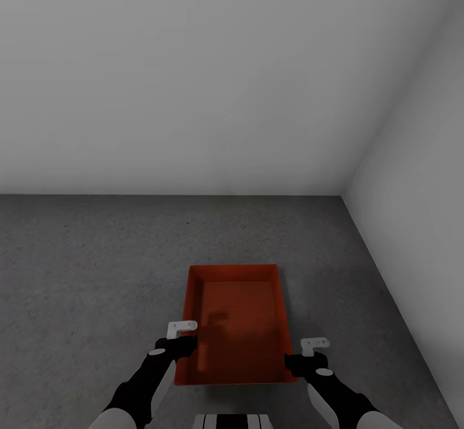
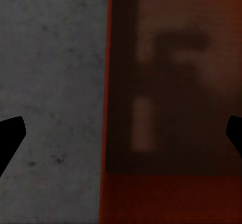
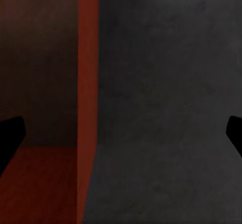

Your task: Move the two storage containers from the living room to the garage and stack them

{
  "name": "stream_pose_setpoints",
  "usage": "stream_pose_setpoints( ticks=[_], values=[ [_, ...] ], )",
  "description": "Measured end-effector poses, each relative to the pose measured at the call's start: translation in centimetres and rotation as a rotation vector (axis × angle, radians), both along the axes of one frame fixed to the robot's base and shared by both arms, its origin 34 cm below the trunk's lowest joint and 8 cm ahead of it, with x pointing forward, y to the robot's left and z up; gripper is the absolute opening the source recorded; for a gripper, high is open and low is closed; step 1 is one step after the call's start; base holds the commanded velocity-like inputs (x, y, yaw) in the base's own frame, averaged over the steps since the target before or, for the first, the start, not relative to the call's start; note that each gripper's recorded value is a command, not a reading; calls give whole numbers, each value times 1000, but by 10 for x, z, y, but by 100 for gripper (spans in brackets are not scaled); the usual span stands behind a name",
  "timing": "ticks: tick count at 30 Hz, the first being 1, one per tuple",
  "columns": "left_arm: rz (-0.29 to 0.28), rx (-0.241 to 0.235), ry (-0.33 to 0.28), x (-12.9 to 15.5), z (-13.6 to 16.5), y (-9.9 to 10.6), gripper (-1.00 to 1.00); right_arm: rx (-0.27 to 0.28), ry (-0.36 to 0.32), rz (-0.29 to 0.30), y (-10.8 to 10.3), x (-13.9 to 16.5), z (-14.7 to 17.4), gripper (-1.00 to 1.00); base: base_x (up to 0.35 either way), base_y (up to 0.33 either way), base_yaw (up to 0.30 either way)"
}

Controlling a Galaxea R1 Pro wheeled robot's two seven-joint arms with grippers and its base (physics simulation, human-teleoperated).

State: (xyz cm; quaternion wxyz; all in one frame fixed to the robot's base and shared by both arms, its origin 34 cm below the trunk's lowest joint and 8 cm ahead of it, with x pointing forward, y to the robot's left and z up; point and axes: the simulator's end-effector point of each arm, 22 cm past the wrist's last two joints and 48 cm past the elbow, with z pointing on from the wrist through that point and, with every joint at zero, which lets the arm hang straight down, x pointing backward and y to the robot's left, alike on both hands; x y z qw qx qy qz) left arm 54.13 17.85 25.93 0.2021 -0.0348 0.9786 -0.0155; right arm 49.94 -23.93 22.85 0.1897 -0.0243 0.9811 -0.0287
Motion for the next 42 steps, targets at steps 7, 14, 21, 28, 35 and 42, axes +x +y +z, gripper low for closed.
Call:
stream_pose_setpoints(
  ticks=[7,14,21,28,35,42],
  values=[
    [-1,0,4,-1,-1,0,100,0,2,0,0,0,0,100,0,0,0],
    [-1,-1,4,-1,-1,-1,100,0,2,0,0,-1,0,100,0,0,0],
    [-1,-1,4,-1,-1,-1,100,-1,3,-1,1,-1,0,100,0,0,0],
    [-1,-1,4,-1,-1,-1,100,-2,2,-2,0,0,0,100,0,0,0],
    [-1,-1,5,-1,-1,-1,100,-2,2,-2,-1,0,0,100,0,0,0],
    [-1,-1,6,1,12,-1,100,-3,2,-4,-1,2,13,100,0,0,0]
  ],
)
